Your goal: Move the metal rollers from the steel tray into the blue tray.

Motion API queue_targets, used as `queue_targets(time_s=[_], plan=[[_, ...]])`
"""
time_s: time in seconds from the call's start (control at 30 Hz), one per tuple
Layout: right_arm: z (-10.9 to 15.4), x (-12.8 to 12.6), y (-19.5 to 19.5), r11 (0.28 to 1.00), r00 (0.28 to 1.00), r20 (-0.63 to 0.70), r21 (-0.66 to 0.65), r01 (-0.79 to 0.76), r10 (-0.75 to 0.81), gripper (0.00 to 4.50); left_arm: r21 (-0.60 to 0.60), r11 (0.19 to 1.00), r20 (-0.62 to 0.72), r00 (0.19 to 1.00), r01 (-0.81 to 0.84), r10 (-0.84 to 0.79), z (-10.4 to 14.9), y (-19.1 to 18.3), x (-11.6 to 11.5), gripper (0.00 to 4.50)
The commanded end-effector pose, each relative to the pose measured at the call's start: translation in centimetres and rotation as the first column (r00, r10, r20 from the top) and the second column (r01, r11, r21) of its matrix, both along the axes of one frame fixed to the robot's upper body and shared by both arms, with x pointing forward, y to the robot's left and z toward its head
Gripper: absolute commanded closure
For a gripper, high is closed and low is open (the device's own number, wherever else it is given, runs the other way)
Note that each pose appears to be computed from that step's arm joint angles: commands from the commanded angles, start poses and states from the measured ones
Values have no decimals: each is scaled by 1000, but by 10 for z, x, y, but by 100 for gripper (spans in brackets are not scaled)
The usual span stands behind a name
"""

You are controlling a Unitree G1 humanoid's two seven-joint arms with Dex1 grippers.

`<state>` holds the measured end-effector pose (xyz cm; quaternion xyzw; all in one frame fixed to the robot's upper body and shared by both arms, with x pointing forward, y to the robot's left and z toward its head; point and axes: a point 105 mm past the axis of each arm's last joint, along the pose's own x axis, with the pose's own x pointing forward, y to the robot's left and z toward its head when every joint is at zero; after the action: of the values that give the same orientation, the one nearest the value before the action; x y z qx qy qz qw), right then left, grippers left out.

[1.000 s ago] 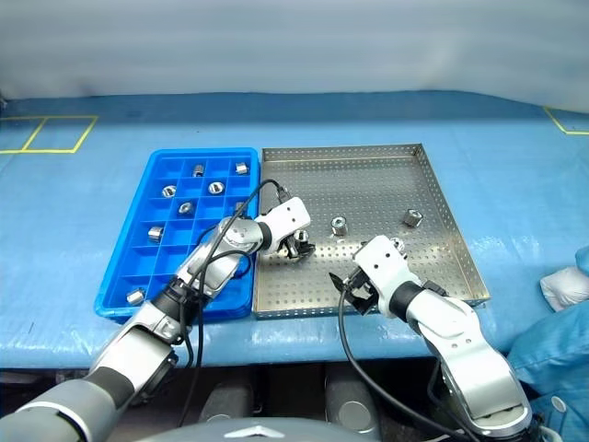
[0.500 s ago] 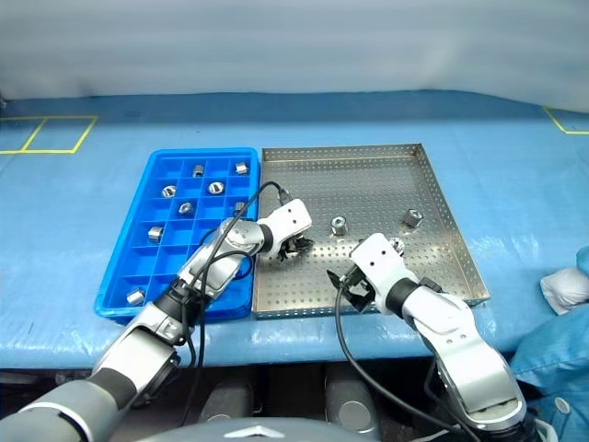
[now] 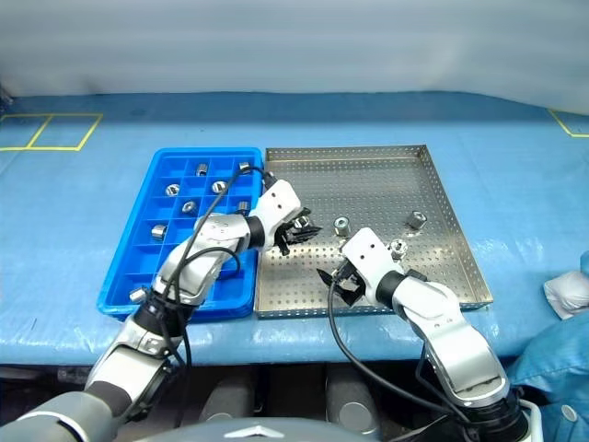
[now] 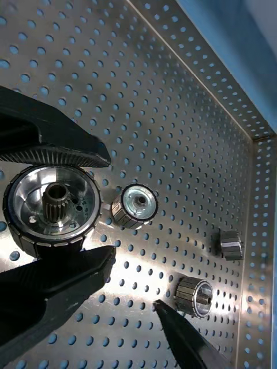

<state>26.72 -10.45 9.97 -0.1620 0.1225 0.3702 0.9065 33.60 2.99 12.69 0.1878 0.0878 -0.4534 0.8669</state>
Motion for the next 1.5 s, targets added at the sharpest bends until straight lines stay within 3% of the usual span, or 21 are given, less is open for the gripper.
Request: queue_targets(time_s=[0.03,0.27,0.43,0.8,1.13,1.17,1.33,1.43,1.5], plan=[[22,-4,17,985,991,58,118,-128,122,0,-24,998,111,992,-60,62,29,16,-8,262],[22,-1,27,969,976,56,125,-215,209,0,81,911,183,905,-404,384,28,84,-16,262],[18,4,32,964,969,49,103,-246,242,0,143,824,184,833,-548,522,15,117,-26,262],[17,8,36,962,965,54,85,-261,257,0,197,745,141,770,-637,622,-10,137,-30,262],[16,9,36,964,966,57,78,-255,251,0,226,737,140,770,-637,623,-20,138,-28,262],[16,9,36,964,967,57,77,-253,250,0,236,744,152,780,-625,607,-21,137,-27,189],[16,11,35,969,971,56,77,-234,230,0,182,764,157,785,-620,599,-15,126,-23,31],[16,16,31,979,981,56,71,-190,186,0,59,829,163,825,-556,541,1,106,-21,31],[16,26,24,992,992,66,54,-112,109,0,-103,907,139,897,-407,419,20,76,-30,31]])
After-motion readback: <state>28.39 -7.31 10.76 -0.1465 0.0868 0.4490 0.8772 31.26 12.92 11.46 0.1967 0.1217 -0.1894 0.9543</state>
